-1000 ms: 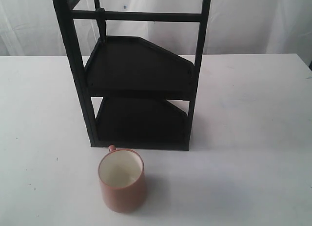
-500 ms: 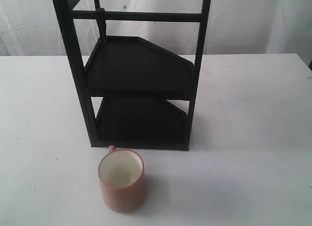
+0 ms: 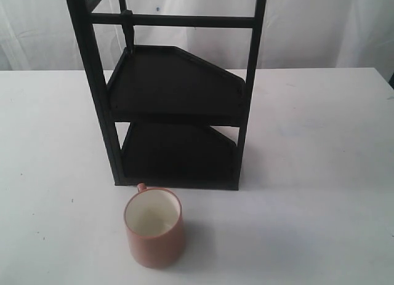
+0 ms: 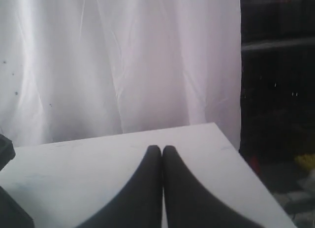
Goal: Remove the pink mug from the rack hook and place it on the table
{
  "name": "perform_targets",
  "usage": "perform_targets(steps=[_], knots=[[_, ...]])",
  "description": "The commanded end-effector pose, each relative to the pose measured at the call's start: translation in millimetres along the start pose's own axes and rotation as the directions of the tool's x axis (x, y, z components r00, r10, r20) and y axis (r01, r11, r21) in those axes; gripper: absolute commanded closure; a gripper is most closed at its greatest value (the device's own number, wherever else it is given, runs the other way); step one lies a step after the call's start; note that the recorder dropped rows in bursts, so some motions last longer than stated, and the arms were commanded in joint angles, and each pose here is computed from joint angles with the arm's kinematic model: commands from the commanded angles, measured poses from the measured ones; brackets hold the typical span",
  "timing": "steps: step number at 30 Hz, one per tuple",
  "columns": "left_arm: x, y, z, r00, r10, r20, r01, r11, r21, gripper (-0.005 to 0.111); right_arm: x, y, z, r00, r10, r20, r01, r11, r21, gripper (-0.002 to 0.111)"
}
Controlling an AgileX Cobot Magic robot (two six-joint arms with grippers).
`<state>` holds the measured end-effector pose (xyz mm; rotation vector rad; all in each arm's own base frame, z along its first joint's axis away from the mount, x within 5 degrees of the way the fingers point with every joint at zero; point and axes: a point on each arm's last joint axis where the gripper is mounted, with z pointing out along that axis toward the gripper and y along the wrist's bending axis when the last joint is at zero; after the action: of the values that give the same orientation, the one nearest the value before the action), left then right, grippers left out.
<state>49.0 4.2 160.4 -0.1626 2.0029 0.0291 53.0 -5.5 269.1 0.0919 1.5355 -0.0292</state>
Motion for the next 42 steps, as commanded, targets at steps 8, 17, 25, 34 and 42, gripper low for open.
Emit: perform_targets(steps=[8,17,25,34,42], knots=[[3,-0.3,0,1.0,-0.004,-0.025,0.004,1.0,0.004,0.107,52,1,1,0.995,-0.011,0.097,0.014,0.999,-0.036,0.108],[3,-0.3,0,1.0,-0.004,-0.025,0.004,1.0,0.004,0.107,86,-5,-3,0.929,-0.245,-0.279,0.242,0.969,-0.044,0.108],[3,-0.3,0,1.0,-0.004,-0.025,0.004,1.0,0.004,0.107,87,-4,-3,0.932,-0.232,-0.279,0.228,0.973,-0.047,0.108],[3,-0.3,0,1.0,-0.004,-0.025,0.004,1.0,0.004,0.107,87,-4,-3,0.932,-0.232,-0.279,0.228,0.973,-0.047,0.108],[3,-0.3,0,1.0,-0.004,-0.025,0.004,1.0,0.004,0.107,87,-4,-3,0.932,-0.232,-0.279,0.228,0.973,-0.047,0.108]])
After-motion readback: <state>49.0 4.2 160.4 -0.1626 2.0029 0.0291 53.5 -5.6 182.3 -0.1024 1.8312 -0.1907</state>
